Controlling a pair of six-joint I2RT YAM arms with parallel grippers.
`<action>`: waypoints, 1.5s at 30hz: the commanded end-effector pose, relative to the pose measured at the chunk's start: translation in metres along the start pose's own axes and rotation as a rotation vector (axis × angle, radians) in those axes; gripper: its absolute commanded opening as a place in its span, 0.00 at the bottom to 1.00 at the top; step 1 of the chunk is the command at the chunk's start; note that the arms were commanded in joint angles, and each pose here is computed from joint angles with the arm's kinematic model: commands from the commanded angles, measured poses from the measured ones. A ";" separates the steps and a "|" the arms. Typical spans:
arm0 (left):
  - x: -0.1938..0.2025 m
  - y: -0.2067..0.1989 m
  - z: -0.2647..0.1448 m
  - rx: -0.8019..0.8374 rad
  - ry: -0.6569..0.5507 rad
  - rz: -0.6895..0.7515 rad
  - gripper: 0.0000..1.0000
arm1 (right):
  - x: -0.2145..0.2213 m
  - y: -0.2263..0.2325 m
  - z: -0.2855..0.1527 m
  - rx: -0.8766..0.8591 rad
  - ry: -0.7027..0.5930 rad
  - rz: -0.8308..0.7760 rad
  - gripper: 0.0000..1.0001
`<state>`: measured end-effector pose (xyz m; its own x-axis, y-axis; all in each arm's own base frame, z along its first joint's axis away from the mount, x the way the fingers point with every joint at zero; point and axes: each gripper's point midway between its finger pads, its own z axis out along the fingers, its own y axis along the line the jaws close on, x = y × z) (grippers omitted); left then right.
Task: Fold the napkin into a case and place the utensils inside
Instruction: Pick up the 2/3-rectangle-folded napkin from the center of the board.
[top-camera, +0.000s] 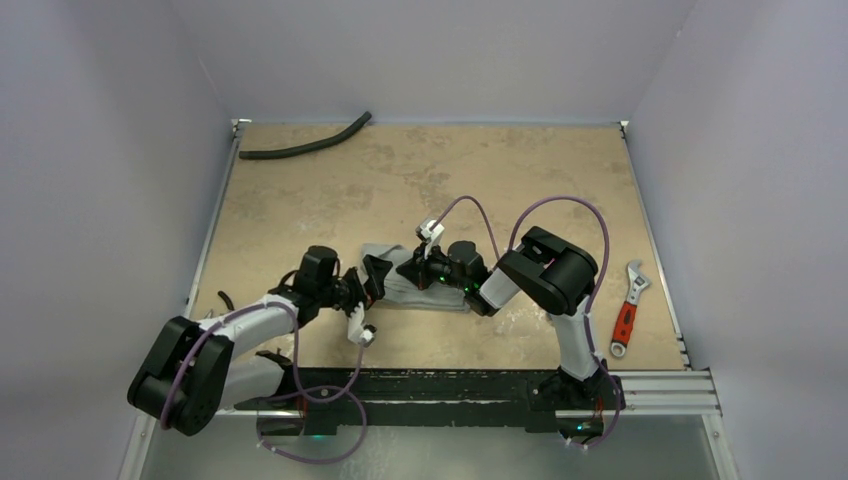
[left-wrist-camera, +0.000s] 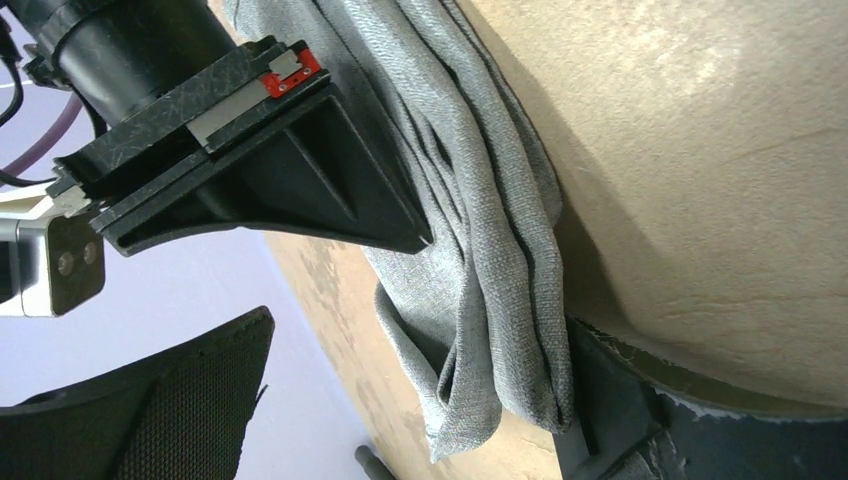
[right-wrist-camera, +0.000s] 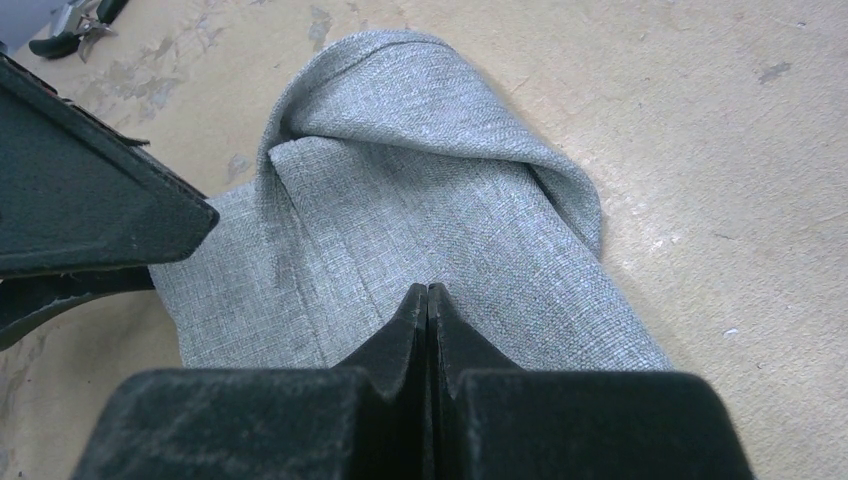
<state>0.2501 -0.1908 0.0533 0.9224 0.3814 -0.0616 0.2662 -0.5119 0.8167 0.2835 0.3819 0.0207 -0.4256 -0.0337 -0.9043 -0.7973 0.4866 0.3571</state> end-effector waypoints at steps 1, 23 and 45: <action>0.000 0.031 -0.001 -0.076 -0.039 -0.048 0.99 | 0.053 -0.006 -0.008 0.028 0.168 0.048 0.00; -0.005 0.020 0.012 0.122 -0.075 -0.271 0.11 | 0.039 0.004 -0.011 -0.014 0.123 0.014 0.00; -0.016 0.007 0.011 0.187 -0.103 -0.441 0.00 | -0.043 0.063 -0.066 -0.126 -0.216 -0.286 0.49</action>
<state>0.2399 -0.1985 0.0439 0.7515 0.5319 -0.3903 0.6476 -0.4822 0.5900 0.2338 0.3472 0.0722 -0.2491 0.0053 -0.9685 -0.8821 0.4115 0.2291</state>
